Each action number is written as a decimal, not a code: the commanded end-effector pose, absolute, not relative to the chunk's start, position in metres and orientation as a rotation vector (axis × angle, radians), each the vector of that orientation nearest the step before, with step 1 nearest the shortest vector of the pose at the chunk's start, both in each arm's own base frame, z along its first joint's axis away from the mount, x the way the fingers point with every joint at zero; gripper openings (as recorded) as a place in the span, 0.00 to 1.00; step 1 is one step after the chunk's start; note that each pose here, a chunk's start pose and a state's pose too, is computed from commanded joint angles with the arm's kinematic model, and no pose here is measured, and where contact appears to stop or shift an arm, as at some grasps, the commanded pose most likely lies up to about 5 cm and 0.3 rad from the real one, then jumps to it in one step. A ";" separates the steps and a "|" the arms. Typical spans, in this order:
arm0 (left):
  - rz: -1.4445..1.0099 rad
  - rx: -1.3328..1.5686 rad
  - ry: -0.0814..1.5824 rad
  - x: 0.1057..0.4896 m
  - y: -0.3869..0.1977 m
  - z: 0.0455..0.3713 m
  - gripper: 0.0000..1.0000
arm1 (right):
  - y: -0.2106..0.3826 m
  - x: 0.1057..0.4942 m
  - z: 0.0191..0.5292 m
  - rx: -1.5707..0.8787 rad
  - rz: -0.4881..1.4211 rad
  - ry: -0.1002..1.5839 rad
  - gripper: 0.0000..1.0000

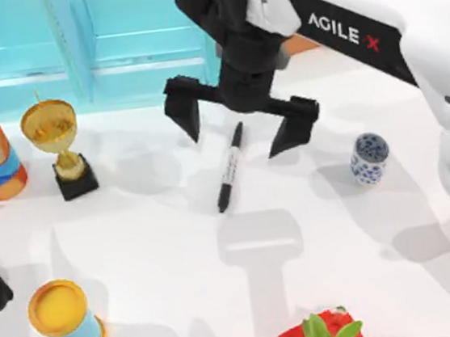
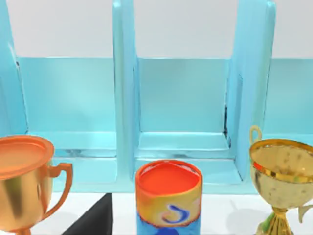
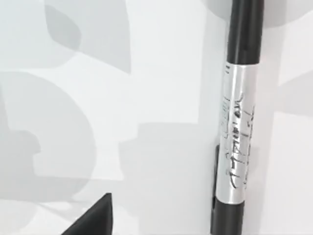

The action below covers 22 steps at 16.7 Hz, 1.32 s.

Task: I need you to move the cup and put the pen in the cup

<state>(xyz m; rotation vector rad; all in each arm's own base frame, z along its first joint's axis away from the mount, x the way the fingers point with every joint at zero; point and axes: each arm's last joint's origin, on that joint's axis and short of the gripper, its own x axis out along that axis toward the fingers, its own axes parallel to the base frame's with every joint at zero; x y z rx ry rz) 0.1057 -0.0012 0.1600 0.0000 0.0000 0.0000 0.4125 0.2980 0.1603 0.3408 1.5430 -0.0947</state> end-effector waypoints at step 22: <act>0.000 0.000 0.000 0.106 -0.001 0.160 1.00 | 0.310 0.413 0.085 0.343 -0.093 1.540 0.17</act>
